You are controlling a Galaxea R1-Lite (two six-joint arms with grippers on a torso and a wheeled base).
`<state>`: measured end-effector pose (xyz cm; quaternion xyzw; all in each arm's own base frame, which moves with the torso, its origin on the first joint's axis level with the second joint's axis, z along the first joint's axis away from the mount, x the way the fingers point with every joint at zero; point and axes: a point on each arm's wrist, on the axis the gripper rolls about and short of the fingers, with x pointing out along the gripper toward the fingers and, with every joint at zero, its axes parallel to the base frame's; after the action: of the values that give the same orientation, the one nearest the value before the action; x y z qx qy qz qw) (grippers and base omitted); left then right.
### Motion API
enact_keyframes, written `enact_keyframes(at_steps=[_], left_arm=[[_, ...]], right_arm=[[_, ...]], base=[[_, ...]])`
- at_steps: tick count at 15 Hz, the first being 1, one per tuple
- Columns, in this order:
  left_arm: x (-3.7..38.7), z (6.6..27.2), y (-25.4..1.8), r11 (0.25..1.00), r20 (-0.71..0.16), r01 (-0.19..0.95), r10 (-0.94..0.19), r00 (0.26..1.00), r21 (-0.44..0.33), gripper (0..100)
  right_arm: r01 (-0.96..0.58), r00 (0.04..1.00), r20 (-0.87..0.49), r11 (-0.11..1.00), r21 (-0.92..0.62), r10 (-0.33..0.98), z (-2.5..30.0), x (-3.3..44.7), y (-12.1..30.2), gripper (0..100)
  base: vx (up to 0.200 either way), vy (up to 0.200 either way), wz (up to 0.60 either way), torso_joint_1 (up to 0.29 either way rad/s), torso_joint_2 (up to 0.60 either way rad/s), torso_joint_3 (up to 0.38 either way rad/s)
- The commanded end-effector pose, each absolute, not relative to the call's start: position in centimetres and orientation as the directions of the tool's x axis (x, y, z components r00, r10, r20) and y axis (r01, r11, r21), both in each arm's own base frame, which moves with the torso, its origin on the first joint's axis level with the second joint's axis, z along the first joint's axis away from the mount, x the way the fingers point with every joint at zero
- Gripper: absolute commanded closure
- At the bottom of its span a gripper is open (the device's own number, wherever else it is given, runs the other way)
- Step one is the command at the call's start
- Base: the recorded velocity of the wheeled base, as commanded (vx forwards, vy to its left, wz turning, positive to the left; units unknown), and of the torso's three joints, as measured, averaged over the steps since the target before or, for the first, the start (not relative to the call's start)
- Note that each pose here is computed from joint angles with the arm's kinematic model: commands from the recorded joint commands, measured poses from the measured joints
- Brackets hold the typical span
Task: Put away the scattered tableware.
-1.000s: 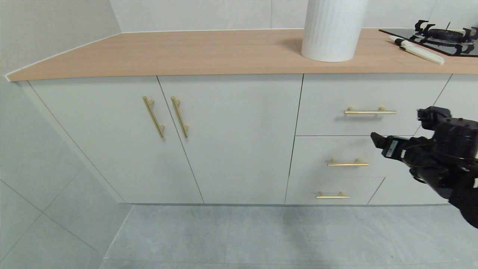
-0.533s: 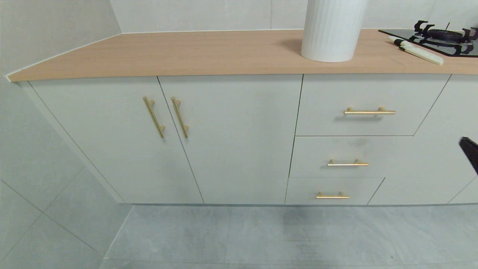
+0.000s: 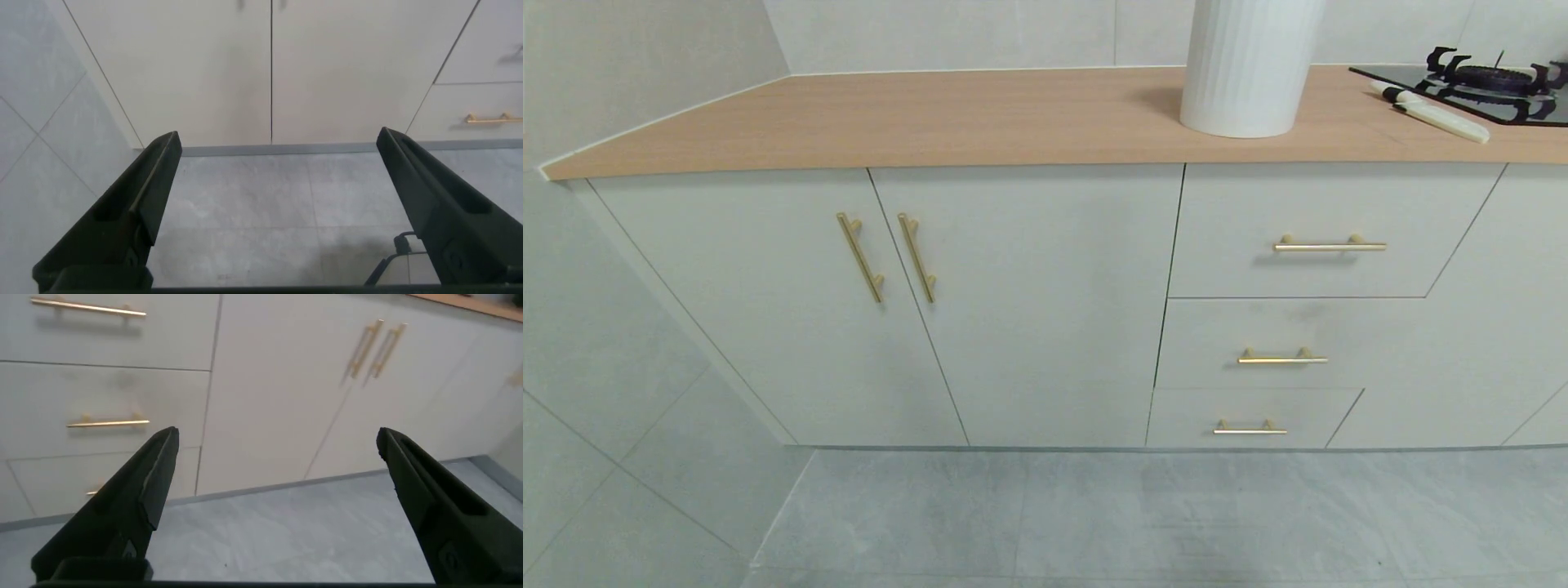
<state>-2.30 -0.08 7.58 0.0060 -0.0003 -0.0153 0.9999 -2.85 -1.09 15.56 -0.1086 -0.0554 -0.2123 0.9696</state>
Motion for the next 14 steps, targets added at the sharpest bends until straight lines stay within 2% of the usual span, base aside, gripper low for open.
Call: enact_keyframes(at_steps=[1,4,6,9,10,14], left_arm=[[-2.3,7.6,-0.1,0.999,-0.002,0.031,-0.031,1.0,0.012,0],[-2.3,7.6,-0.1,0.999,0.0,0.031,-0.031,1.0,0.012,0],[-2.3,7.6,-0.1,0.999,0.0,0.031,-0.031,1.0,0.012,0],[-2.3,7.6,-0.1,0.999,-0.002,0.031,-0.031,1.0,0.012,0],[-2.3,7.6,-0.1,0.999,0.0,0.031,-0.031,1.0,0.012,0],[-2.3,7.6,-0.1,0.999,-0.002,0.031,-0.031,1.0,0.012,0]], right_arm=[[0.458,0.88,0.205,0.881,-0.12,-0.429,12.4,-4.1,-1.0,0],[0.386,0.921,0.109,0.914,-0.126,-0.374,8.8,-2.6,-0.8,0],[0.263,0.964,0.052,0.959,-0.105,-0.259,8.1,-2.4,-0.6,0],[0.097,0.994,0.053,0.993,-0.07,-0.093,8.1,-2.3,-0.2,0],[0.041,0.999,0.002,0.999,-0.028,-0.041,7.6,-2.3,-0.1,0],[0.032,0.999,0.003,0.999,-0.006,-0.032,7.6,-2.3,-0.1,0]], base=[[0.0,0.0,0.0,0.0,0.0,0.0],[0.0,0.0,0.0,0.0,0.0,0.0],[0.0,0.0,0.0,0.0,0.0,0.0],[0.0,0.0,0.0,0.0,0.0,0.0],[0.0,0.0,0.0,0.0,0.0,0.0],[0.0,0.0,0.0,0.0,0.0,0.0]])
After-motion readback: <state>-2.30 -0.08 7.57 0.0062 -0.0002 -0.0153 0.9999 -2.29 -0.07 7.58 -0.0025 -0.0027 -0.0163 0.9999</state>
